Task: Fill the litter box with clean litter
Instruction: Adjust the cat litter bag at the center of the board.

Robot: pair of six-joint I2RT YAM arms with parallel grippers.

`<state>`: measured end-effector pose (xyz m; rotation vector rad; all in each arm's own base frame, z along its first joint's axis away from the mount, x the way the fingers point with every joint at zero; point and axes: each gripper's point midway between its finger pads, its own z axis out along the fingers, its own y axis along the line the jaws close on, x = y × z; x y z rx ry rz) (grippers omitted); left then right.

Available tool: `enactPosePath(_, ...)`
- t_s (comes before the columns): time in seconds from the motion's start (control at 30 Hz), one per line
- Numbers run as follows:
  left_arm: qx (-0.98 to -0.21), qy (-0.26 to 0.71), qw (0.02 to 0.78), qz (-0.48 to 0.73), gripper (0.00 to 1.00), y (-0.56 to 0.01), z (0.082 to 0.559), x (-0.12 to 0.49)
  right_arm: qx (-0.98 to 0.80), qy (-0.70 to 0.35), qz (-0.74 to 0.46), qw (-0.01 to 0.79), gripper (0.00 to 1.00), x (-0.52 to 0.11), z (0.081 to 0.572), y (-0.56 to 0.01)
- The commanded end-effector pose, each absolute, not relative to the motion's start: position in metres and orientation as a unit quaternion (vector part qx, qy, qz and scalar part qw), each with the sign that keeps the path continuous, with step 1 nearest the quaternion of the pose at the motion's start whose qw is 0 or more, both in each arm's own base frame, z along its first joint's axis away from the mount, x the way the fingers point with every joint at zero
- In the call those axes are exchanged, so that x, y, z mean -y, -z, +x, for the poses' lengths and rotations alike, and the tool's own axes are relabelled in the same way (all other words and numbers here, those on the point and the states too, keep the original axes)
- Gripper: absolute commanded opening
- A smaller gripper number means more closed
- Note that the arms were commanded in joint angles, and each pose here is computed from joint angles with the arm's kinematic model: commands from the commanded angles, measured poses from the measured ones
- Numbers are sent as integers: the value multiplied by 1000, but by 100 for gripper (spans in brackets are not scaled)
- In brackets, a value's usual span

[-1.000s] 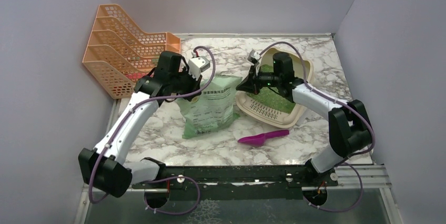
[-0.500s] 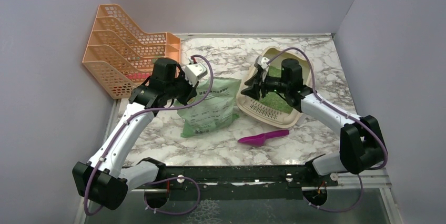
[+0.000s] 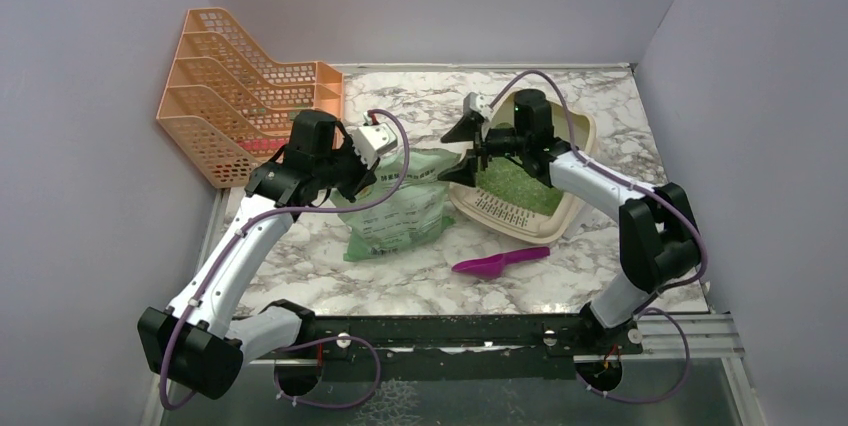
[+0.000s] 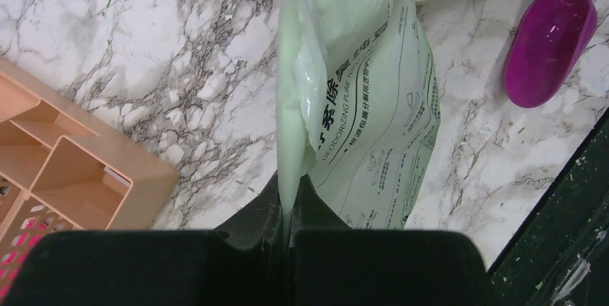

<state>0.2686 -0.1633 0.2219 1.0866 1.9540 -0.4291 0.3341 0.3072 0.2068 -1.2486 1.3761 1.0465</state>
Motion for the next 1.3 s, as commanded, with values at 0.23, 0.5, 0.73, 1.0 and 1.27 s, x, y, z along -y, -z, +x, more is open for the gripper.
enactPosePath(0.23, -742, 156, 475, 447, 0, -253, 283, 167, -532, -372, -499, 574, 49, -330, 354, -216)
enactPosePath(0.5, -760, 59, 466, 449, 0, -229, 289, 133, -548, -313, -436, 641, 1, -306, 365, -231)
enactPosePath(0.73, -728, 64, 479, 486, 0, -229, 283, 141, -514, -344, -491, 613, 60, -316, 343, -230)
enactPosePath(1.0, -700, 68, 484, 521, 0, -224, 270, 148, -508, -320, -501, 623, 16, -317, 356, -234)
enactPosePath(1.27, -688, 82, 449, 565, 0, -191, 239, 157, -454, -329, -599, 572, 15, -311, 308, -204)
